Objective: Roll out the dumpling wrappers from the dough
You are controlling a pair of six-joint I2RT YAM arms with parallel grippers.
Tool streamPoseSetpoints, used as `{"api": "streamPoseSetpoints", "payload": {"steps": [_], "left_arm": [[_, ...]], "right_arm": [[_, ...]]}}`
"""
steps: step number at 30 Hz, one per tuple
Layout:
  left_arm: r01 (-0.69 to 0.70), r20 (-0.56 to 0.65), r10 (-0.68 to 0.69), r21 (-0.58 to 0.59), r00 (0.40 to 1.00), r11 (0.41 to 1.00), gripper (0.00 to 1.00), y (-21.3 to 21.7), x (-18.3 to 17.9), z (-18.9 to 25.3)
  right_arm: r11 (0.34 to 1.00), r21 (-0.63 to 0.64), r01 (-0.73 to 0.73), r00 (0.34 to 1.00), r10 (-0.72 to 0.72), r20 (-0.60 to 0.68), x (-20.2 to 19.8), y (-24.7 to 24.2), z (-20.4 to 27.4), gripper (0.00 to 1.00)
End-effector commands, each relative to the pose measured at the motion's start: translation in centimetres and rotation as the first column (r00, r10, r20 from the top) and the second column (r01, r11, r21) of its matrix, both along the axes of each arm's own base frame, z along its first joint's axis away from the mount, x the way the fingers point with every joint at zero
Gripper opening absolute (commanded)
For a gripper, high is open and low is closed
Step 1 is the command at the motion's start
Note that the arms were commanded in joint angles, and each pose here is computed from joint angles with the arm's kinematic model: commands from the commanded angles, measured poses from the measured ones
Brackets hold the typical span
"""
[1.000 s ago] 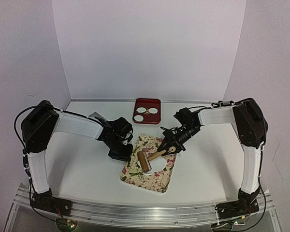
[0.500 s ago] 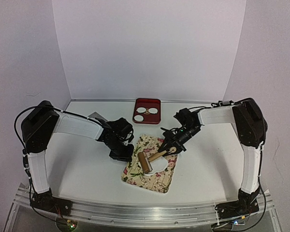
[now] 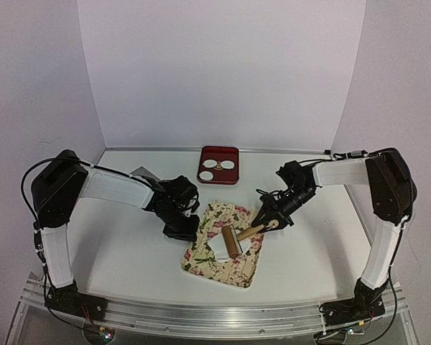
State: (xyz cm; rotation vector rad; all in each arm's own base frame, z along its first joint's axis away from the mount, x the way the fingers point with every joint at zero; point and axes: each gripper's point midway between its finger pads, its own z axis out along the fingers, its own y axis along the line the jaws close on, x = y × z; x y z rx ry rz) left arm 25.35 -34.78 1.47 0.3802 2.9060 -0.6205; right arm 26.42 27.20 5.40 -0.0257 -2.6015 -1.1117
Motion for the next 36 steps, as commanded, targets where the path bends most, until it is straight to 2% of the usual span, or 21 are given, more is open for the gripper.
{"api": "streamPoseSetpoints", "payload": {"steps": [1,3,6,9,14,21,29,32,36], "left_arm": [[-0.049,0.011,0.048,0.071,0.999,0.996,0.00,1.6,0.7,-1.2],[-0.053,0.009,0.052,0.070,0.999,0.996,0.00,1.6,0.7,-1.2],[-0.058,0.008,0.057,0.071,0.998,0.996,0.00,1.7,0.6,-1.2],[-0.062,0.010,0.061,0.071,0.998,0.996,0.00,1.9,0.5,-1.1],[-0.066,0.006,0.066,0.071,0.998,0.995,0.00,2.1,0.3,-1.0],[-0.081,0.008,0.080,0.070,0.997,0.994,0.00,2.6,0.0,-0.9],[-0.085,0.011,0.084,0.060,0.996,0.995,0.00,2.4,0.1,-0.6],[-0.091,0.015,0.090,0.060,0.996,0.994,0.00,2.5,0.0,-0.5],[-0.094,0.017,0.093,0.057,0.995,0.994,0.00,2.6,0.0,-0.5]], "right_arm": [[0.713,-0.671,-0.204,0.978,0.119,-0.171,-7.8,-8.6,-11.6,0.00],[0.700,-0.680,-0.220,0.975,0.138,-0.174,-8.1,-8.4,-11.8,0.00],[0.667,-0.711,-0.222,0.975,0.143,-0.171,-8.2,-10.9,-11.1,0.00],[0.704,-0.687,-0.180,0.982,0.095,-0.160,-7.8,-12.5,-9.9,0.00],[0.715,-0.677,-0.177,0.983,0.092,-0.160,-6.8,-11.8,-9.0,0.00],[0.679,-0.694,-0.241,0.971,0.167,-0.173,-6.9,-12.9,-7.3,0.00],[0.668,-0.661,-0.342,0.940,0.235,-0.248,-8.8,-7.9,-10.3,0.00],[0.644,-0.694,-0.321,0.947,0.225,-0.230,-8.3,-9.3,-9.8,0.00],[0.630,-0.728,-0.271,0.963,0.183,-0.199,-6.1,-13.7,-7.3,0.00]]}}
